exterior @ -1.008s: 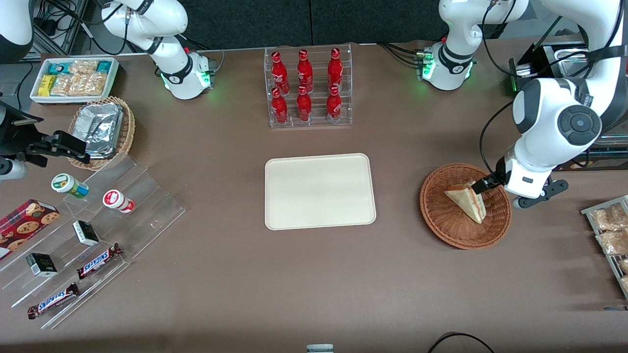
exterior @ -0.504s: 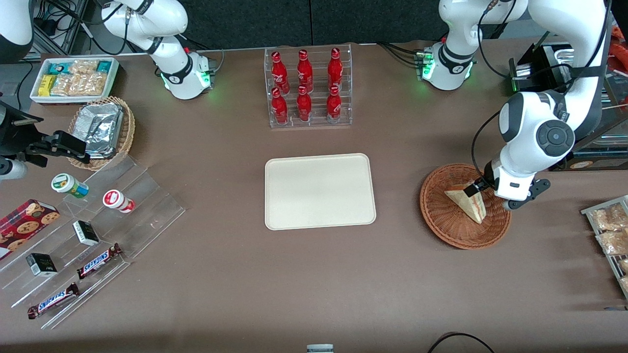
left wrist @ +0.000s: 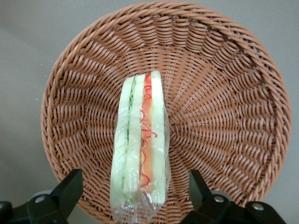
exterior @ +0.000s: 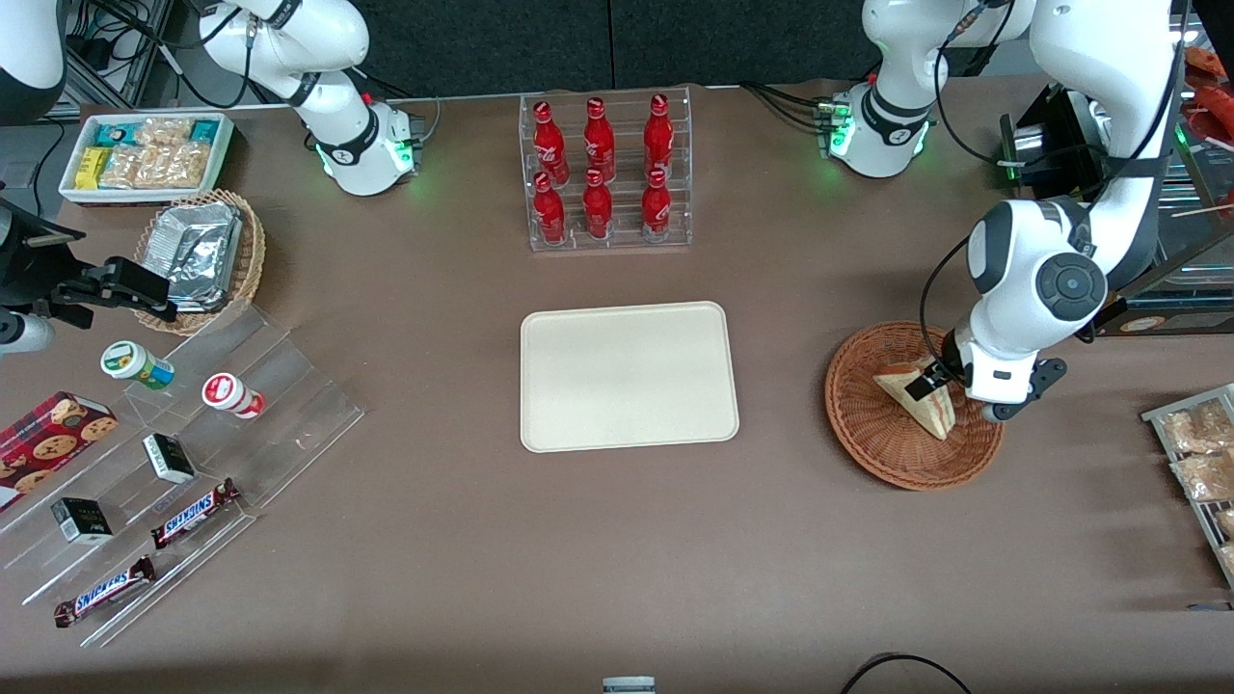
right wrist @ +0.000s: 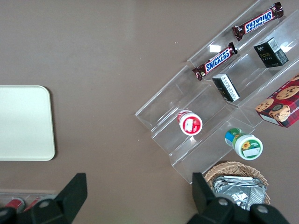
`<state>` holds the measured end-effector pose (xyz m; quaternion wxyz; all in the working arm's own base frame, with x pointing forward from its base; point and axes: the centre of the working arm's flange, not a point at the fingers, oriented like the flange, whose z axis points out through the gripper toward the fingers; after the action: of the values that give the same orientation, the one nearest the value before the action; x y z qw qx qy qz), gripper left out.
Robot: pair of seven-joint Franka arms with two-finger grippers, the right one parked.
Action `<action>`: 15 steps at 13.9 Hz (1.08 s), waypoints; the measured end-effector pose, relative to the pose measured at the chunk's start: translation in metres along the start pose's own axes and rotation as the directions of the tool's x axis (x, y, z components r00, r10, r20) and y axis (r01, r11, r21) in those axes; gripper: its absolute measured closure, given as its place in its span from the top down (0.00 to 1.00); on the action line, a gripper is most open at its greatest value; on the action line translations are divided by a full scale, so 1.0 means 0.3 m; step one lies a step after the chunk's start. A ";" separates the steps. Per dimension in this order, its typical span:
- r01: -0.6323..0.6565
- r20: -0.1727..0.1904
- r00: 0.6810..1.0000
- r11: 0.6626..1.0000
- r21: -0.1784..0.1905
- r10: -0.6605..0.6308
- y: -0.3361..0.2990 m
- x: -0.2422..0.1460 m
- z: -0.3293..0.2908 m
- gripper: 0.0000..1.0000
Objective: Place sandwich from basket to tray
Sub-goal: 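Lower the open left gripper around the sandwich and close it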
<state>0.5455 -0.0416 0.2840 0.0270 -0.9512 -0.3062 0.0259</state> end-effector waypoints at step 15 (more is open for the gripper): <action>0.016 0.077 0.997 0.998 0.058 -0.021 0.013 0.014 0.045 0.30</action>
<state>0.5503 -0.0419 0.2702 0.0424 -0.9455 -0.3150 0.0712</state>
